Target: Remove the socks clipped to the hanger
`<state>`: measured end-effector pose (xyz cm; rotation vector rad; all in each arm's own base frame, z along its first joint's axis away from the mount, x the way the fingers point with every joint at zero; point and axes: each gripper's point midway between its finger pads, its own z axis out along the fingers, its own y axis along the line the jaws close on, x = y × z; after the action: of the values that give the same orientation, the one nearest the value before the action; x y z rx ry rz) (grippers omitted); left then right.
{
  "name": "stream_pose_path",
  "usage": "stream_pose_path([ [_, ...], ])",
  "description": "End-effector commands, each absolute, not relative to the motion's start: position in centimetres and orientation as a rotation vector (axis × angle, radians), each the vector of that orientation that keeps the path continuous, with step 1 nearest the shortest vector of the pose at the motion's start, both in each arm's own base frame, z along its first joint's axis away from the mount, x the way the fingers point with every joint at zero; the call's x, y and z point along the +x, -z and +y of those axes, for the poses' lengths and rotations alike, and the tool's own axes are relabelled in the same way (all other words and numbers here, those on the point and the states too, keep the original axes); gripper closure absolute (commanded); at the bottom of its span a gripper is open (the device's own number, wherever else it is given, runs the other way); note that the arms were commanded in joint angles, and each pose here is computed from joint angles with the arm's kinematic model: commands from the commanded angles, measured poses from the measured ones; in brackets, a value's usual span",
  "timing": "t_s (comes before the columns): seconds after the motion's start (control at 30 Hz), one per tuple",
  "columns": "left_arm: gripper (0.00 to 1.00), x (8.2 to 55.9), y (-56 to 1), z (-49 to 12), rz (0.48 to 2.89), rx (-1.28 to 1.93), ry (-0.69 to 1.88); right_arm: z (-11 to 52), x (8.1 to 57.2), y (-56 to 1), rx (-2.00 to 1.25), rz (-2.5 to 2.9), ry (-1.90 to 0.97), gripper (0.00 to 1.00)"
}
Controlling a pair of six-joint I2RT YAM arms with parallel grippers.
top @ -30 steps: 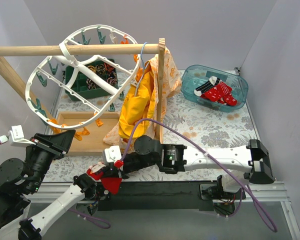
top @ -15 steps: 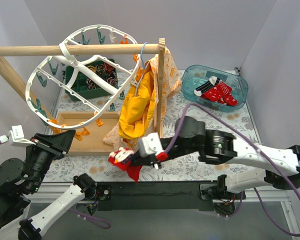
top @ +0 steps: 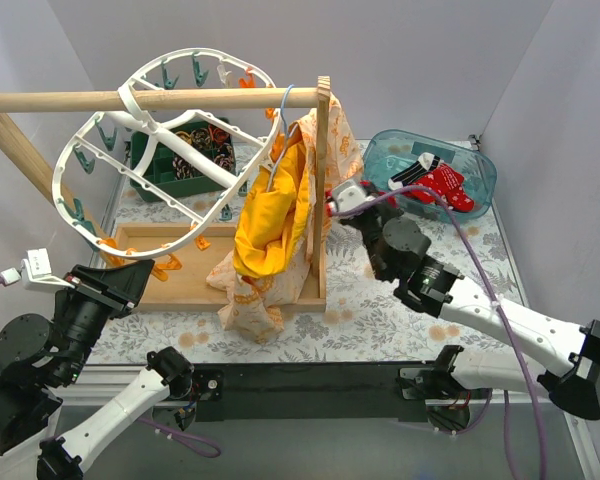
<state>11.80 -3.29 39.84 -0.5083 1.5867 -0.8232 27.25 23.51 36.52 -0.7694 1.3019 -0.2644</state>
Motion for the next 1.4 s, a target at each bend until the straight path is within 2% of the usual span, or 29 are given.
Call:
stream_pose_path([
  [0.0, 0.99, 12.7, -39.7, -4.1, 1.618, -0.508, 0.811, 11.8, 28.8, -43.6, -0.156, 1.210, 0.240, 0.99],
  [0.13, 0.99, 12.6, -39.8, -4.2, 1.620, -0.505, 0.815, 9.0, 31.4, -42.4, -0.061, 1.180, 0.198, 0.99],
  [0.27, 0.99, 12.6, -39.6, -4.3, 1.628, -0.507, 0.818, 6.6, 35.5, -40.4, -0.034, 1.237, 0.329, 0.99],
  [0.4, 0.99, 12.6, -39.3, -4.4, 1.637, -0.512, 0.826, 5.6, 40.3, -38.6, -0.019, 1.299, 0.395, 0.99],
  [0.73, 1.00, 12.8, -37.8, -5.5, 1.693, -0.513, 0.845, 3.5, 48.8, -35.2, 0.097, 1.384, 0.371, 0.98],
  [0.9, 1.00, 13.0, -36.8, -5.6, 1.708, -0.520, 0.835, 2.9, 52.0, -30.8, 0.101, 1.503, 0.351, 0.92],
  [1.27, 0.98, 13.3, -35.9, -6.6, 1.744, -0.500, 0.847, 0.6, 57.5, -21.1, 0.244, 1.958, 0.063, 0.88],
  [1.3, 0.98, 13.3, -35.9, -6.6, 1.744, -0.498, 0.850, 0.6, 57.9, -18.8, 0.253, 2.019, 0.054, 0.86],
  [1.33, 0.96, 13.2, -35.8, -6.6, 1.746, -0.498, 0.852, 0.9, 58.8, -20.0, 0.242, 2.010, 0.027, 0.84],
  [1.37, 0.94, 13.2, -35.8, -6.6, 1.747, -0.497, 0.853, 0.8, 58.4, -18.7, 0.244, 2.075, 0.034, 0.79],
])
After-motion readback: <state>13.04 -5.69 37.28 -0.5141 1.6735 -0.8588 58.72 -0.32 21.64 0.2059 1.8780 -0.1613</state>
